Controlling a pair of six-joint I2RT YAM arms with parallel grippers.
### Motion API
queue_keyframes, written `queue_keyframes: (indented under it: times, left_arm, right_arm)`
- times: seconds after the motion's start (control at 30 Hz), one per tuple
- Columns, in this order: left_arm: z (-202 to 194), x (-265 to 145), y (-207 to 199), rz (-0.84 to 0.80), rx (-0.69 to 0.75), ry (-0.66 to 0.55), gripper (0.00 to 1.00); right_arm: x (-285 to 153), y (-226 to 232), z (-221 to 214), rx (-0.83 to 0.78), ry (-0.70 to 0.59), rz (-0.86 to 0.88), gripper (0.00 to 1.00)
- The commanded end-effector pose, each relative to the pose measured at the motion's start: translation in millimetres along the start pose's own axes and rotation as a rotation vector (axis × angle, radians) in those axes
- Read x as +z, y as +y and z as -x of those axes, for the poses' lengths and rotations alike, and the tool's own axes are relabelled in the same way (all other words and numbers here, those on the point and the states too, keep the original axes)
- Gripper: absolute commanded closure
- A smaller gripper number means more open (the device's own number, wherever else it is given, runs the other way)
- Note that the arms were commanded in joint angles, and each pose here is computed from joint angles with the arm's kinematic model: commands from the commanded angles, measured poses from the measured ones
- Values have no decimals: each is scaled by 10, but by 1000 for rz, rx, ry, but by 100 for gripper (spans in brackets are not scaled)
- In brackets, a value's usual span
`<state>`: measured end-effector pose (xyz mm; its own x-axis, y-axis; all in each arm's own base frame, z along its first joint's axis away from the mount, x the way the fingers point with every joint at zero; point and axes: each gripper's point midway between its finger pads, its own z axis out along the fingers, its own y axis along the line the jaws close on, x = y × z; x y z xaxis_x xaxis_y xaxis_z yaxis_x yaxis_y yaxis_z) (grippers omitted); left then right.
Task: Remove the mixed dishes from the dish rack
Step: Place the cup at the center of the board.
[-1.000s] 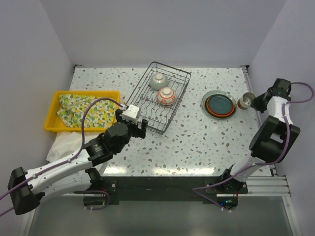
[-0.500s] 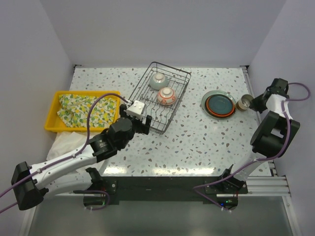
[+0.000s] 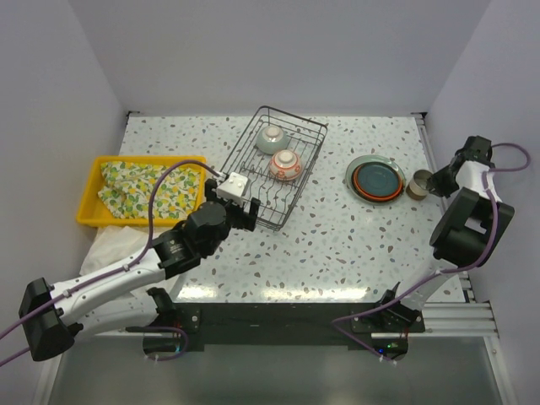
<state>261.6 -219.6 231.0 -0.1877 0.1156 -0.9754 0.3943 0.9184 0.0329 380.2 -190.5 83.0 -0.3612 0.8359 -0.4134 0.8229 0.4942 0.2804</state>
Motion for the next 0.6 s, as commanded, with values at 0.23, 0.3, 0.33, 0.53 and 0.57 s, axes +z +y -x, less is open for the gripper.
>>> queue_keyframes:
  times: [0.23,0.3,0.33,0.53,0.57]
  left_arm:
    - [236,-58,-2,-13,-64,-64,11]
    - [224,-55,-10,-17,-59,-61,11]
    - [230,-51,-17,-22,-58,-62,11]
    - [203,-20,-93,-55,-49,-52,11]
    - [194,-16,-107,-59,-48,-49,11]
  right_arm:
    - [-565,67,162,-40,-148,76,45]
    - [-723,118,171,-49,-189,107,38]
    - [-737,127,87,-55,-175,125,36]
    - [-1113,507,-178,-151,-242,248,16]
    - [-1169,655,-299,-192,-239,283,11]
